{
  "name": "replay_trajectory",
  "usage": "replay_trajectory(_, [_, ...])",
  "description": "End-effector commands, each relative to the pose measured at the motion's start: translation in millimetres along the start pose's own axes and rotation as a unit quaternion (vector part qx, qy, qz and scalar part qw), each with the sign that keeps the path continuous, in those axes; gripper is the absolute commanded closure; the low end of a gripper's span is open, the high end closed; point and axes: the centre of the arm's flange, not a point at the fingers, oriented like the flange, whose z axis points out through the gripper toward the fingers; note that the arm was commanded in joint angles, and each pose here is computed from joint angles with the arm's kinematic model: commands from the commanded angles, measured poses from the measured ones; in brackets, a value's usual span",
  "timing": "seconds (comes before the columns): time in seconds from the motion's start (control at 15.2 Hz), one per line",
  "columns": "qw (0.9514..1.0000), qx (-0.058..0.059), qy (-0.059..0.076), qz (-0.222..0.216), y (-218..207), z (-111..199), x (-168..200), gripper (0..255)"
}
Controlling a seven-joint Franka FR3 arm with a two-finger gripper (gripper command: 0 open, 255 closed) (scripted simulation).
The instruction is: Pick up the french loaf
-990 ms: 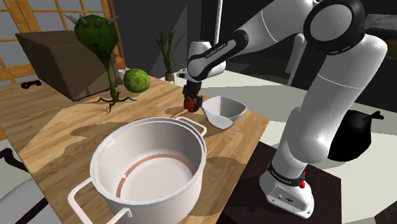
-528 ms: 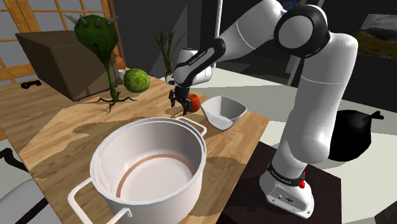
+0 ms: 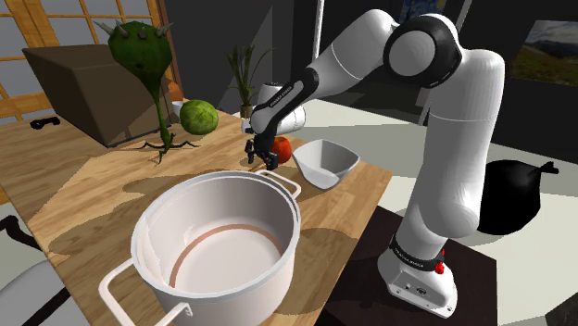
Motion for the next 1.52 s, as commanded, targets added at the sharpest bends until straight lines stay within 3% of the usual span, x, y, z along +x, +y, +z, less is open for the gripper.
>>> replay_trajectory(0.0, [1.0, 0.0, 0.0, 0.0, -0.9, 2.3, 0.0, 255])
replay_trajectory(0.59, [1.0, 0.0, 0.0, 0.0, -0.5, 3.2, -0.3, 255])
replay_trajectory(1.45, [1.0, 0.0, 0.0, 0.0, 9.5, -64.4, 6.1, 255])
